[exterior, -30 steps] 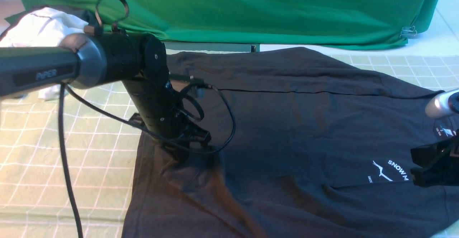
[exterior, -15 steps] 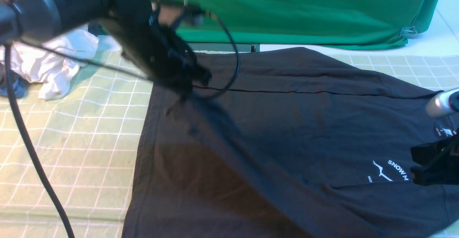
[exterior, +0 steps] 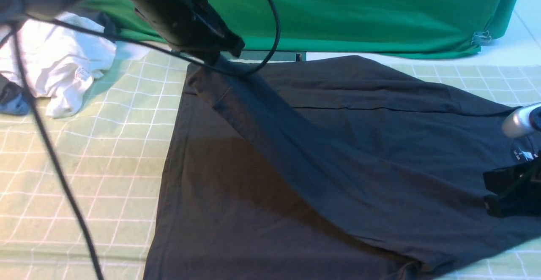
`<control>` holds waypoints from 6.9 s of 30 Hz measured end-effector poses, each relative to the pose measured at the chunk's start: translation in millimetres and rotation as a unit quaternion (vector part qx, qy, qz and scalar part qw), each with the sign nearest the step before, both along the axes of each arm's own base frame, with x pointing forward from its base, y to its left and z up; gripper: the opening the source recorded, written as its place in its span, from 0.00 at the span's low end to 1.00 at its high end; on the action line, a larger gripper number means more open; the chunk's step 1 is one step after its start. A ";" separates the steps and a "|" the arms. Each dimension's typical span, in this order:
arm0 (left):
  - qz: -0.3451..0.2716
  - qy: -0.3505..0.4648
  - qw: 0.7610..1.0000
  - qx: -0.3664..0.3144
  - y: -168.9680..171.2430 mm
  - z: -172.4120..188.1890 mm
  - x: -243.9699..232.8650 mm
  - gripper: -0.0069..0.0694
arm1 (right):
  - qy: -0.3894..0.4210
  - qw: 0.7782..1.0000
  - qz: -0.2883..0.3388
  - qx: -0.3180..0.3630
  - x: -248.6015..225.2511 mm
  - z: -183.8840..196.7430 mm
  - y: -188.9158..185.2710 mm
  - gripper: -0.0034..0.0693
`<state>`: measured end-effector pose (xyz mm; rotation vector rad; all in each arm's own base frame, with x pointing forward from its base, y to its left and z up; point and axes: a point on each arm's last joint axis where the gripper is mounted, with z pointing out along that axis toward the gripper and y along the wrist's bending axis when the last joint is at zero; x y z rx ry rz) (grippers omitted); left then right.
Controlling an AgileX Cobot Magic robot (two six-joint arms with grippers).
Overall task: Fold a long-sleeved shirt over a green coffee tablecloth.
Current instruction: 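Fold the left side of the black T-shirt inward over its body, then grab the top left corner of the dark shirt with the left gripper, then fold the left side of the dark shirt inward over its body with the left gripper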
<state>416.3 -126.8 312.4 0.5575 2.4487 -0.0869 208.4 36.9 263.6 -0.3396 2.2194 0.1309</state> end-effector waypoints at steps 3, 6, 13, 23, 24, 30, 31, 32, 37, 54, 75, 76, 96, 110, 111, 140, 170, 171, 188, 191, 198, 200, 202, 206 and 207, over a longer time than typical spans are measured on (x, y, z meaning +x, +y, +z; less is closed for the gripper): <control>0.013 0.014 1.000 0.007 4.9 -24.1 14.1 0.03 | 0.000 1.000 0.000 0.000 0.0 0.0 0.0 0.22; 0.020 0.027 0.999 0.014 9.5 -42.6 23.1 0.04 | 0.000 1.000 0.000 0.000 0.0 0.0 0.0 0.22; 0.038 0.045 0.998 0.012 16.9 -57.6 29.8 0.04 | -0.001 1.000 -0.001 0.000 0.2 0.2 -0.1 0.23; 0.074 0.059 0.996 -0.004 26.5 -60.7 31.7 0.04 | -0.002 1.000 -0.001 0.000 0.2 0.3 -0.1 0.23; 0.074 0.059 0.996 -0.003 26.2 -61.6 32.2 0.04 | -0.002 1.000 -0.001 0.000 0.2 0.3 -0.1 0.23; 0.075 0.002 0.997 -0.008 28.5 -58.1 43.6 0.16 | -0.002 1.000 -0.001 0.000 0.3 0.3 -0.1 0.23; 0.079 -0.011 0.997 -0.017 29.4 -55.5 47.2 0.21 | -0.002 1.000 -0.001 0.000 0.3 0.3 -0.1 0.23; 0.082 -0.024 0.996 -0.021 30.9 -52.0 51.0 0.26 | -0.003 1.000 -0.001 0.000 0.3 0.4 -0.1 0.23; 0.113 -0.051 0.991 -0.051 48.6 -39.6 75.1 0.52 | -0.004 1.000 -0.001 0.000 0.5 0.6 -0.2 0.23; 0.145 0.001 0.987 -0.065 56.7 -99.1 133.7 0.62 | 0.058 0.998 -0.023 0.015 16.5 -25.7 1.6 0.24; 0.153 0.036 0.983 -0.097 51.7 -131.8 138.7 0.41 | 0.058 0.998 -0.029 0.018 18.7 -27.0 1.4 0.25; 0.152 0.036 0.983 -0.097 51.7 -131.8 138.7 0.39 | 0.058 0.998 -0.029 0.018 18.7 -27.0 1.4 0.25; 0.119 0.015 0.984 -0.129 45.1 -76.5 125.7 0.04 | 0.075 0.997 -0.025 0.019 16.3 -29.1 2.3 0.25; 0.109 0.066 0.980 -0.153 39.4 -79.4 118.3 0.04 | 0.089 0.996 -0.019 0.017 13.8 -30.4 2.8 0.25; 0.109 0.068 0.980 -0.154 39.3 -79.6 118.0 0.04 | 0.089 0.996 -0.019 0.017 13.6 -30.2 2.8 0.25; 0.083 0.123 0.980 -0.134 38.6 -74.1 104.2 0.04 | 0.076 0.997 -0.017 0.009 14.3 -27.7 2.0 0.25; 0.154 0.104 0.981 -0.047 83.7 -94.3 113.6 0.53 | 0.056 0.998 -0.027 0.017 17.3 -24.9 1.6 0.26; 0.155 0.105 0.981 -0.048 83.9 -96.3 114.3 0.56 | 0.055 0.998 -0.028 0.018 17.5 -24.7 1.6 0.26; 0.165 0.129 0.976 -0.054 84.2 -132.6 121.7 0.13 | 0.053 0.998 -0.030 0.021 17.8 -24.4 1.6 0.28; 0.164 0.118 0.978 -0.059 83.9 -123.3 121.2 0.06 | 0.053 0.998 -0.030 0.021 17.8 -24.4 1.6 0.28; 0.153 0.101 0.979 -0.086 76.1 -85.8 115.6 0.06 | 0.053 0.998 -0.030 0.021 17.8 -24.4 1.6 0.28; 0.147 0.104 0.979 -0.096 73.6 -74.3 112.2 0.06 | 0.053 0.998 -0.030 0.021 17.8 -24.4 1.6 0.28; 0.143 0.102 0.979 -0.106 72.1 -63.7 109.5 0.06 | 0.053 0.998 -0.030 0.021 17.8 -24.4 1.6 0.28; 0.136 0.091 0.979 -0.121 69.2 -44.2 103.6 0.06 | 0.053 0.998 -0.030 0.021 17.8 -24.4 1.6 0.29; 0.133 0.080 0.980 -0.124 68.3 -31.0 99.5 0.06 | 0.053 0.998 -0.030 0.021 17.8 -24.4 1.6 0.29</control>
